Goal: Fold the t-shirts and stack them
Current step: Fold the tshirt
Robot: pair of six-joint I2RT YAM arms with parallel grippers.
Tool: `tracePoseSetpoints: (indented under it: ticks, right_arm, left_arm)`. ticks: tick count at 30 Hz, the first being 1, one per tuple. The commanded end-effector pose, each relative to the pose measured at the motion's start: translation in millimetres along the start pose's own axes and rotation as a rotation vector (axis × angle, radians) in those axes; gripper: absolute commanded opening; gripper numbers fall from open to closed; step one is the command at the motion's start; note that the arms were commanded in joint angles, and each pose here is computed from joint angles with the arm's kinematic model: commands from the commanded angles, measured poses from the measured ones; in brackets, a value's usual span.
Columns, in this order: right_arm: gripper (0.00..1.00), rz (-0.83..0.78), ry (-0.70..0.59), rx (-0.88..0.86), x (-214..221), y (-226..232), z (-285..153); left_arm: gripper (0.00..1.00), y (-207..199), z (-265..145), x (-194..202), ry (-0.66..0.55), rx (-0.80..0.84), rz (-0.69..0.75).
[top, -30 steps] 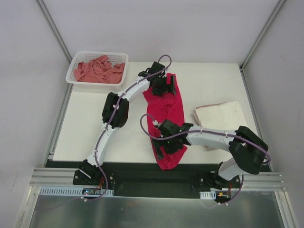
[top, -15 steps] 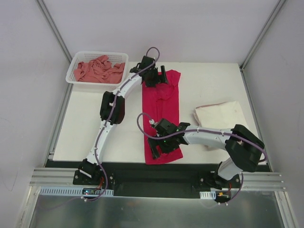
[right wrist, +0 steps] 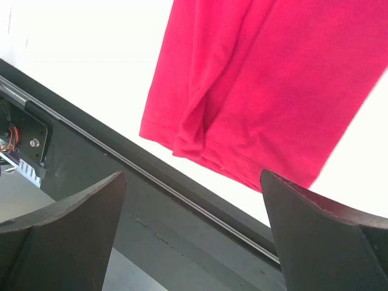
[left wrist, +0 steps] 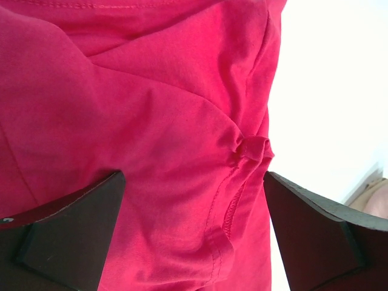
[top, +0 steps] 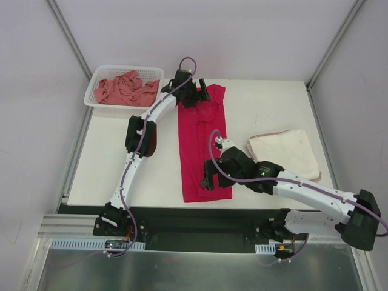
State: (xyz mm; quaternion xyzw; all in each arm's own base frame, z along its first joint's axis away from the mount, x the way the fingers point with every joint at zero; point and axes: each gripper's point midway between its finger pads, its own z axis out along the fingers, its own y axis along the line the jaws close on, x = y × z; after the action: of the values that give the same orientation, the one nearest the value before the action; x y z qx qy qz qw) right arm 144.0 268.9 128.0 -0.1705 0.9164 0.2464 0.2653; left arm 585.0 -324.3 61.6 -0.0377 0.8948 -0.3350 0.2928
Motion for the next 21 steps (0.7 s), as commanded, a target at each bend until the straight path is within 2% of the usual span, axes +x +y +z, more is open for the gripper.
tracePoseSetpoints:
  ticks: [1, 3, 4, 6, 7, 9, 10, 12, 13, 15, 16, 17, 18, 21]
  right_arm:
    - [0.97, -0.011, -0.040, 0.020, -1, -9, -9]
    - [0.97, -0.050, -0.021, -0.060, -1, 6, -10]
    - [0.97, -0.053, -0.009, -0.078, -1, 11, -9]
    - [0.97, -0.061, 0.016, -0.105, 0, 18, -10]
    - [0.97, -0.064, 0.031, -0.096, 2, 17, -6]
    - [0.97, -0.061, 0.040, -0.087, 0, 18, -3]
    - [0.97, -0.054, 0.059, -0.076, 2, 18, 4]
    - [0.97, -0.042, 0.072, -0.071, -1, 23, 9]
    - [0.98, -0.023, 0.101, -0.048, 2, 21, 19]
    - [0.99, -0.003, 0.114, -0.036, -1, 23, 27]
    - [0.97, 0.007, 0.141, -0.018, 4, 21, 37]
    - [0.92, 0.022, 0.144, -0.022, 2, 23, 42]
    - [0.89, 0.028, 0.147, -0.016, 2, 22, 46]
    - [0.74, 0.041, 0.178, 0.010, 4, 21, 60]
  left_arm:
    - [0.99, -67, -47, -32, -0.066, 0.135, 0.051]
    - [0.99, -84, -63, -25, -0.049, 0.160, 0.080]
    - [0.99, -109, -91, -33, -0.078, 0.198, 0.140]
    - [0.99, -116, -110, -21, -0.056, 0.194, 0.190]
    - [0.99, -133, -139, -24, -0.086, 0.191, 0.236]
    - [0.99, -127, -155, -8, -0.058, 0.156, 0.248]
    - [0.99, -138, -182, -10, -0.082, 0.155, 0.257]
    - [0.99, -124, -194, 13, -0.035, 0.125, 0.255]
    - [0.99, -132, -218, 14, -0.058, 0.129, 0.261]
    - [0.99, -101, -224, 38, -0.029, 0.036, 0.232]
    - [0.99, -101, -246, 37, -0.070, 0.013, 0.227]
    - [0.99, -71, -244, 56, -0.051, -0.077, 0.203]
    - [1.00, -69, -264, 57, -0.089, -0.096, 0.198]
    - [0.99, -22, -273, 95, -0.068, -0.232, 0.125]
